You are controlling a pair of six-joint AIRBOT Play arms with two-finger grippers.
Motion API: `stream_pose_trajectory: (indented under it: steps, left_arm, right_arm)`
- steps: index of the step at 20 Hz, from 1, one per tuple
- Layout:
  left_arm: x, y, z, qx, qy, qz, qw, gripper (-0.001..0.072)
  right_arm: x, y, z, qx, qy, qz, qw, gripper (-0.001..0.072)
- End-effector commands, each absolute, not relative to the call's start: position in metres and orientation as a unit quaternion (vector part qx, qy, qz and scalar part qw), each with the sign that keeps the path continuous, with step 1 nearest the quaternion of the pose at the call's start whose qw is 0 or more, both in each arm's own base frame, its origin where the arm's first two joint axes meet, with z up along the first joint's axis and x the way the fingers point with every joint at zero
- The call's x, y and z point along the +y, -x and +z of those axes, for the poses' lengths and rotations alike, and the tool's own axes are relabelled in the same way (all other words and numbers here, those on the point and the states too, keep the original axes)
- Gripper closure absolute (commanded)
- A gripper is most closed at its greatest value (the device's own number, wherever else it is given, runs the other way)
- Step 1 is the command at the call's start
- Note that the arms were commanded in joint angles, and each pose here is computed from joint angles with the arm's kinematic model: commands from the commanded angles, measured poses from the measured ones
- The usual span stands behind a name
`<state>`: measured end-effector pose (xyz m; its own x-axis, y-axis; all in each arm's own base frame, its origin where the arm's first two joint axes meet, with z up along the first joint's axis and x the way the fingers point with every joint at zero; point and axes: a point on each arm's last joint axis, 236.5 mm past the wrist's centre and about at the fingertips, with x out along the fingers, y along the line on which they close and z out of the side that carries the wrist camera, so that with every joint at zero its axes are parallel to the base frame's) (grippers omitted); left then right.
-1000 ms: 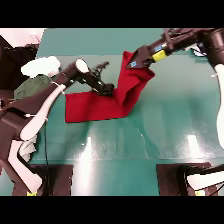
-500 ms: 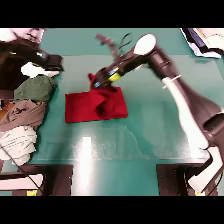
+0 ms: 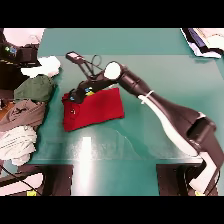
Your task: Fold the shirts.
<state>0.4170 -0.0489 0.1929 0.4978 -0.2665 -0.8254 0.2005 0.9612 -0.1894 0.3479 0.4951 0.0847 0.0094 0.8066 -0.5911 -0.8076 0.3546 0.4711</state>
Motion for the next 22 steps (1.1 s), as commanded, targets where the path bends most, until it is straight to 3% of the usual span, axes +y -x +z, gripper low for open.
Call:
stream_pose_trajectory:
  steps: [1, 5, 7, 11, 17, 20, 22]
  left_arm:
    - [-0.047, -0.414, 0.188, 0.492, 0.035, -0.133, 0.860, 0.0685]
    - [-0.051, -0.417, 0.184, 0.492, 0.043, -0.139, 0.858, 0.0685]
    - [-0.056, -0.419, 0.180, 0.489, 0.053, -0.147, 0.858, 0.0685]
    - [-0.068, -0.421, 0.170, 0.490, 0.077, -0.164, 0.853, 0.0685]
    - [-0.070, -0.420, 0.166, 0.494, 0.082, -0.167, 0.849, 0.0685]
    - [-0.070, -0.420, 0.166, 0.494, 0.082, -0.167, 0.849, 0.0686]
    - [-0.070, -0.420, 0.165, 0.494, 0.082, -0.167, 0.849, 0.0685]
  right_arm:
    - [0.415, -0.357, 0.061, 0.481, 0.016, 0.514, 0.710, 0.0196]
    - [0.307, -0.383, 0.023, 0.554, -0.063, 0.413, 0.720, 0.0191]
    - [0.266, -0.386, -0.002, 0.587, -0.095, 0.372, 0.713, 0.0020]
    - [0.236, -0.379, -0.044, 0.631, -0.170, 0.327, 0.683, 0.0022]
    - [0.293, -0.381, -0.069, 0.638, -0.234, 0.369, 0.633, 0.0026]
    - [0.338, -0.385, -0.066, 0.627, -0.233, 0.401, 0.626, 0.0074]
    - [0.364, -0.383, -0.065, 0.621, -0.229, 0.420, 0.620, 0.0167]
